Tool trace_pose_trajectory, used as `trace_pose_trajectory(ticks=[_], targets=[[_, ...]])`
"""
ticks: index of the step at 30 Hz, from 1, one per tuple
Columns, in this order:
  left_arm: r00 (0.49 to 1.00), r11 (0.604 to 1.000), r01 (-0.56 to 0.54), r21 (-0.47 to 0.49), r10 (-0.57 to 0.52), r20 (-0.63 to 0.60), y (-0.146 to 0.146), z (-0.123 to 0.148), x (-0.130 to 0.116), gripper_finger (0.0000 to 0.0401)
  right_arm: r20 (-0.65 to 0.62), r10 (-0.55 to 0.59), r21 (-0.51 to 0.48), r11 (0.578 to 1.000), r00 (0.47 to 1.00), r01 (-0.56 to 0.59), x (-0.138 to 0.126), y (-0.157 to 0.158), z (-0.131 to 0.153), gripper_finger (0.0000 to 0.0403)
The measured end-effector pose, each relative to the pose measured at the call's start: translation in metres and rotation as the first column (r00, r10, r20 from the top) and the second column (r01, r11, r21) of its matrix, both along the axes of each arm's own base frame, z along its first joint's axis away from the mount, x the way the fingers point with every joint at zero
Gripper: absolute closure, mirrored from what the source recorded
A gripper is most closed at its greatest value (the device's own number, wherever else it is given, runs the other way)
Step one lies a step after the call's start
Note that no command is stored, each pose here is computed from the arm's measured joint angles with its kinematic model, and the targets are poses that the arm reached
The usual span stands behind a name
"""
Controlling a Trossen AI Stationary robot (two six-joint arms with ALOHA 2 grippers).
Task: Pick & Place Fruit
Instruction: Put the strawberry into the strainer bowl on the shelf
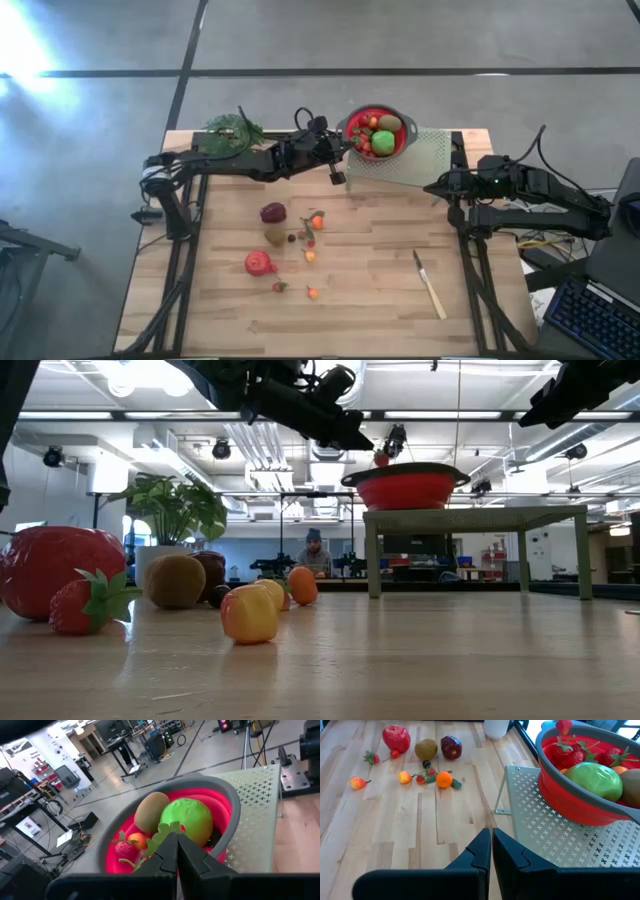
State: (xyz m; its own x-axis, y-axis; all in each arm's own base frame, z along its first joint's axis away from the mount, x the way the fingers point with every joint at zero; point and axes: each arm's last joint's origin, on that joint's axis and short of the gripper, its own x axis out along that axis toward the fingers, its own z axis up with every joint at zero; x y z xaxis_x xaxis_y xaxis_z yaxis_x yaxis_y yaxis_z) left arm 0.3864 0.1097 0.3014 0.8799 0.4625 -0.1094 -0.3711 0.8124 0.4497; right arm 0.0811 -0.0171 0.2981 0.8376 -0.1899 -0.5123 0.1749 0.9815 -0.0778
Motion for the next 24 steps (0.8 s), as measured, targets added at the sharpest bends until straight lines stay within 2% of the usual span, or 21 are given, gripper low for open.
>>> trace_pose_trajectory(ticks=[13, 24], targets=[[1.0, 1.0, 0.0, 0.005, 0.0, -0.009, 0.0001, -0.0006, -0.0001, 0.0397, 0.0, 0.0, 0.0, 1.0, 1.0, 0.0, 0.0, 0.0, 0.0, 0.039], [1.0, 1.0, 0.0, 0.007, 0.0, -0.009, 0.0004, -0.0005, -0.0003, 0.0336, 0.0, 0.0, 0.0, 1.0, 1.0, 0.0, 0.0, 0.0, -0.0001, 0.039]])
